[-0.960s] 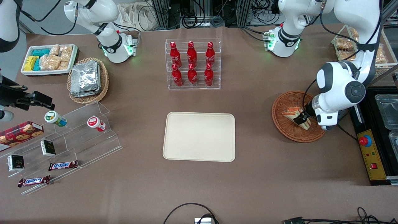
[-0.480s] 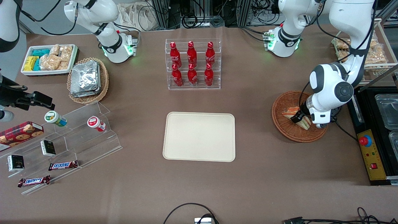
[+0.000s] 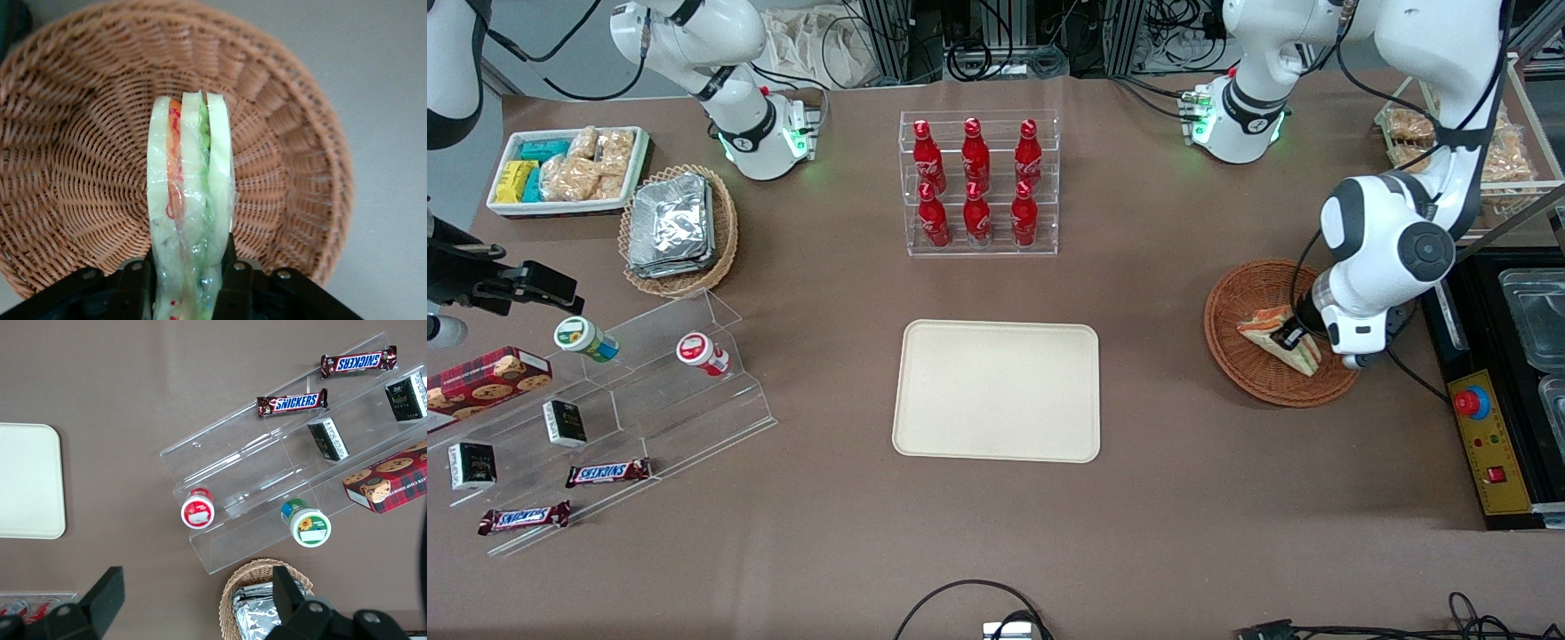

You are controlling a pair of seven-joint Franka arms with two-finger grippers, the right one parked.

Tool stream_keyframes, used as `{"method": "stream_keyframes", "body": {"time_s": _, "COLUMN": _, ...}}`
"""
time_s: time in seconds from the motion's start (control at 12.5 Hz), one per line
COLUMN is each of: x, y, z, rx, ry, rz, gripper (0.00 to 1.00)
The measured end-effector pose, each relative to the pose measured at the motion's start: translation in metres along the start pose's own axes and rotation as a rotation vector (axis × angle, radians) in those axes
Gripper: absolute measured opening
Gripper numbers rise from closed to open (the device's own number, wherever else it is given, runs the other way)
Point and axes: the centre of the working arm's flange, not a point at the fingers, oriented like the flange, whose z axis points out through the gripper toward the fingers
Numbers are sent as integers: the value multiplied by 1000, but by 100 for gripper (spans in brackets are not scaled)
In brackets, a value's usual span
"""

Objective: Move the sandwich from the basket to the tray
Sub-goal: 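Carry the sandwich with the left gripper over the cream tray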

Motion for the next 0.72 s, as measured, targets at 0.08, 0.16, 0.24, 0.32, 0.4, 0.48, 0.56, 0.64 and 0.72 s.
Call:
{"method": "stream_keyframes", "body": {"time_s": 0.08, "x": 3, "y": 2, "z": -13, "rx": 0, "ry": -2, "rz": 16, "gripper": 32}}
{"method": "stream_keyframes", "body": {"time_s": 0.16, "x": 7, "y": 6, "z": -30, "rx": 10, "ry": -17, "rz": 43, "gripper": 31}}
{"method": "stream_keyframes", "body": {"time_s": 0.24, "x": 13, "y": 12, "z": -53, "rx": 30, "ry": -37, "rz": 80, "gripper": 26}}
{"method": "stream_keyframes", "body": {"time_s": 0.32, "x": 20, "y": 20, "z": -83, "rx": 62, "ry": -51, "rz": 125, "gripper": 20}}
{"method": "stream_keyframes", "body": {"time_s": 0.4, "x": 27, "y": 29, "z": -117, "rx": 95, "ry": -55, "rz": 169, "gripper": 18}}
{"method": "stream_keyframes", "body": {"time_s": 0.48, "x": 32, "y": 39, "z": -150, "rx": 121, "ry": -58, "rz": 211, "gripper": 18}}
{"method": "stream_keyframes", "body": {"time_s": 0.56, "x": 35, "y": 50, "z": -177, "rx": 137, "ry": -66, "rz": 257, "gripper": 18}}
{"method": "stream_keyframes", "body": {"time_s": 0.64, "x": 35, "y": 65, "z": -198, "rx": 143, "ry": -70, "rz": 316, "gripper": 18}}
{"method": "stream_keyframes", "body": {"time_s": 0.72, "x": 30, "y": 87, "z": -212, "rx": 140, "ry": -67, "rz": 386, "gripper": 18}}
